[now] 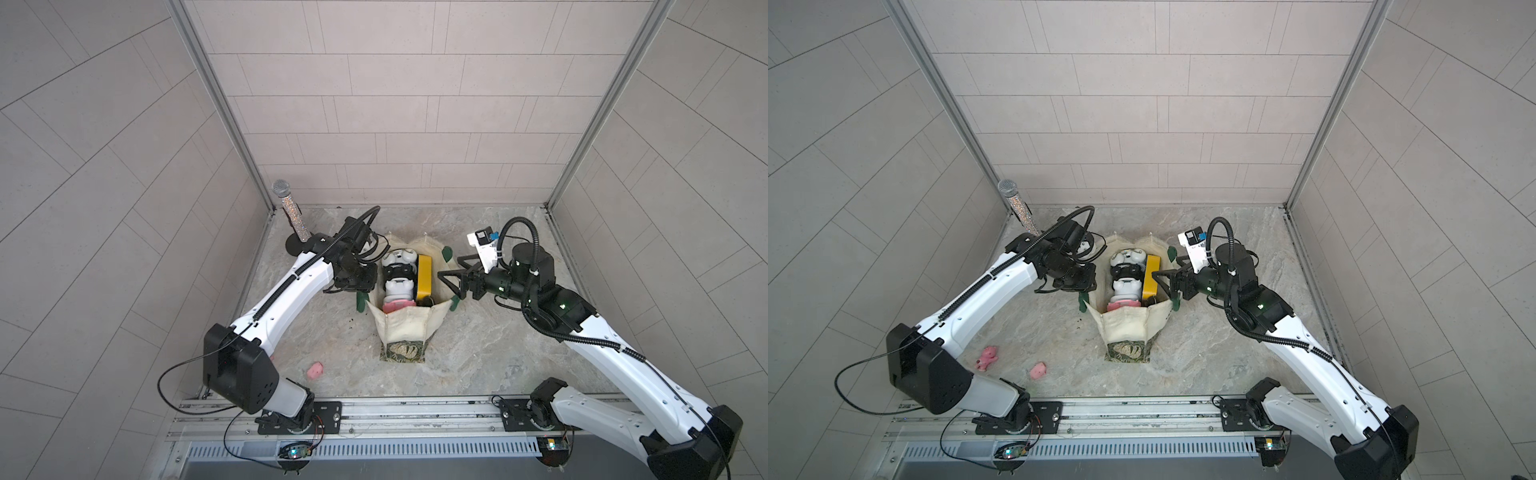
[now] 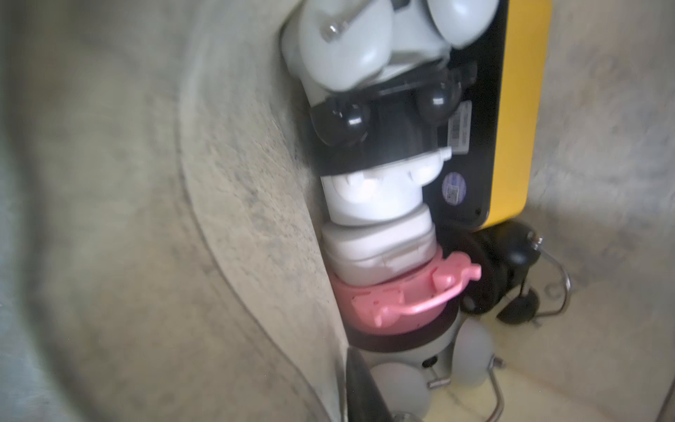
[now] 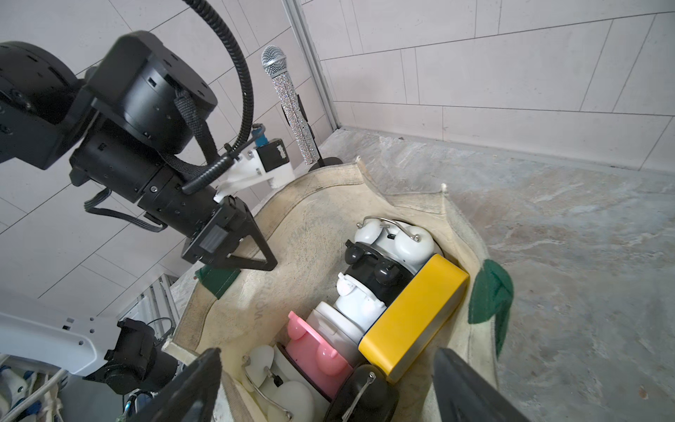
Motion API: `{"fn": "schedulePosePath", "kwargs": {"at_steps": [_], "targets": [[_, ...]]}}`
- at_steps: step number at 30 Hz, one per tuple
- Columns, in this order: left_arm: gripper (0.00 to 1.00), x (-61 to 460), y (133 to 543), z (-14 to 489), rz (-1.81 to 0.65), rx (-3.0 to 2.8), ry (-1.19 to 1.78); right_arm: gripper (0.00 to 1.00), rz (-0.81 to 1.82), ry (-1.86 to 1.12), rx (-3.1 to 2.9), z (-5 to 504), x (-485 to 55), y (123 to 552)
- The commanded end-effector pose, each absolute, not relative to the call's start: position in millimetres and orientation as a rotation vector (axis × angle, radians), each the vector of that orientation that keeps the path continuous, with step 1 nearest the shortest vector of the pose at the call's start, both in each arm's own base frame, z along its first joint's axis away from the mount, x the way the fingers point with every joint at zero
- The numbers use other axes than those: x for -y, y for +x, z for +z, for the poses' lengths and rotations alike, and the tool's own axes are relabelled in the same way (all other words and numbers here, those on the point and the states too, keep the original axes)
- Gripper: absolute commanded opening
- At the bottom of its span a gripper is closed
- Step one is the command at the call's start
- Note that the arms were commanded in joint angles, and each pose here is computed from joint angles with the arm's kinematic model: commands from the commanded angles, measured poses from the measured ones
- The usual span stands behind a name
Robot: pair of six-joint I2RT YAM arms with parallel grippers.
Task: Take the alarm clock out of the canvas bag
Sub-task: Pick up the canvas bag from the center of the board.
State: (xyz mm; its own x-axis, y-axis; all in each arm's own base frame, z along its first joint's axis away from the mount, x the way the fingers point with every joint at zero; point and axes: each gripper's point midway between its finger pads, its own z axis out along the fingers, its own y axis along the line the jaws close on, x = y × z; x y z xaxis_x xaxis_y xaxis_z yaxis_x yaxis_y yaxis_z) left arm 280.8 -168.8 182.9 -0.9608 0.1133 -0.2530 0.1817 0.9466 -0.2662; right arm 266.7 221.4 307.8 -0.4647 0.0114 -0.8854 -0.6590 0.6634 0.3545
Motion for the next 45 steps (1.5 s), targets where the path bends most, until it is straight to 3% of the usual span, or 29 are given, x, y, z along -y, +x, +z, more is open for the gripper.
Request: {"fn": "schedulePosePath", "kwargs": {"at_steps": [1, 4, 20, 29, 40, 45], "targets": [[0.06, 166, 292, 193, -0.353, -2.832, 0.279, 0.92, 0.840, -0.534, -1.875, 310, -225, 267], [0.00, 165, 302, 210, -0.309, -2.785, 0.330, 0.92, 0.823, -0.566, -1.871, 307, -228, 262], [0.00, 175, 320, 293, -0.133, -2.498, 0.693, 0.90, 0.659, -0.700, -1.889, 270, -241, 250], [0.00, 188, 314, 298, -0.209, -2.460, 0.812, 0.87, 0.363, -1.013, -1.811, 225, -263, 232], [0.00, 189, 310, 283, -0.221, -2.521, 0.824, 0.85, -0.053, -1.346, -1.514, 199, -258, 248], [0.00, 203, 305, 285, -0.342, -2.528, 0.807, 0.85, -0.162, -1.574, -1.382, 167, -266, 250]]}}
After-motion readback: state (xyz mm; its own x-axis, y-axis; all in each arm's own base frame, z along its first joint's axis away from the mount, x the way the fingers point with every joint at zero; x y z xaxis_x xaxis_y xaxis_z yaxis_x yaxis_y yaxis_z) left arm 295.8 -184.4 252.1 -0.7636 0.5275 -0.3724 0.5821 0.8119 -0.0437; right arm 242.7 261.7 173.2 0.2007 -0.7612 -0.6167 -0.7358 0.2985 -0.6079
